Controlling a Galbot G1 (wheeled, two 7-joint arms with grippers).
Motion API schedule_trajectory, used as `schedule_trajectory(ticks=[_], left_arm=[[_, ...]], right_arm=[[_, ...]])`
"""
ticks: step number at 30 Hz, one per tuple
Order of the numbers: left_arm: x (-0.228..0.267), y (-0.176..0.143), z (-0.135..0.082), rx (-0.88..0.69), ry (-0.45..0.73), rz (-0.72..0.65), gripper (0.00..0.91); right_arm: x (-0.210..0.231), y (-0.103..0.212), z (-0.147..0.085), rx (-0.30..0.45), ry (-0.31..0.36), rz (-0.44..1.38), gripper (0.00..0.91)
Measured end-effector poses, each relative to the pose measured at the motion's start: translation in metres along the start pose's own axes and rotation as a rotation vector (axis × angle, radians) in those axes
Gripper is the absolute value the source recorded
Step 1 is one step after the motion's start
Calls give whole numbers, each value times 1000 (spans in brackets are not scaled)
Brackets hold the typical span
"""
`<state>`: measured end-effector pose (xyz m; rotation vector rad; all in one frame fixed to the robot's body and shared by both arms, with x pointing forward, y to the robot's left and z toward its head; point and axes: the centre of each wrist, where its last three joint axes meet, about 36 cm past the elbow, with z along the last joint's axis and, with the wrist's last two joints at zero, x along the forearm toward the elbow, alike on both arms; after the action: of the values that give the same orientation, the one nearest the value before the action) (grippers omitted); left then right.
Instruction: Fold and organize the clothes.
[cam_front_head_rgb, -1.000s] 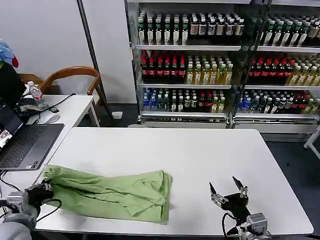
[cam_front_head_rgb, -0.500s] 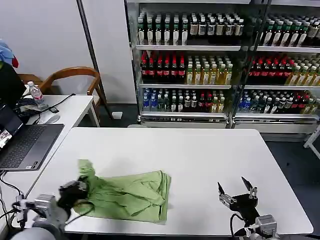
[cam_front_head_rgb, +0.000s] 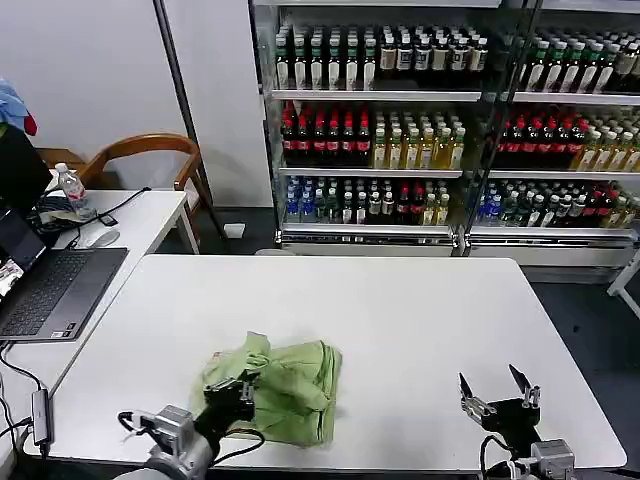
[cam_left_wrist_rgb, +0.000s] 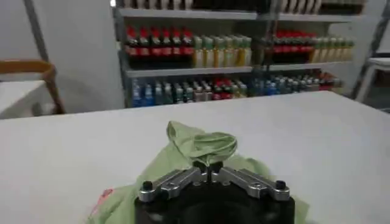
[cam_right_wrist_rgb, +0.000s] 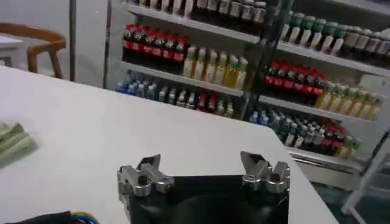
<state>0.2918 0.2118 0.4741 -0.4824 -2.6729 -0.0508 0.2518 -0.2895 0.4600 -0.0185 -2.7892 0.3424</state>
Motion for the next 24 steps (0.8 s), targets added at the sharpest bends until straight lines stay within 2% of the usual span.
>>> schedule_trajectory(ticks=[9,10,11,12,24], left_arm=[[-16,-13,-1,2,-20,49,50],[-18,-14,-1,3,-24,51,101],[-21,-15,-1,5,-28,54,846],[-23,-15,-1,6,-32,56,907],[-42,-29,-4,56,-127,122,907]], right_arm=[[0,-1,-2,1,5,12,907],[1,-1,-2,2,4,12,907],[1,-1,-2,2,4,13,907],[1,-2,-2,3,3,14,907],[1,-7,-5,14,-4,21,907]])
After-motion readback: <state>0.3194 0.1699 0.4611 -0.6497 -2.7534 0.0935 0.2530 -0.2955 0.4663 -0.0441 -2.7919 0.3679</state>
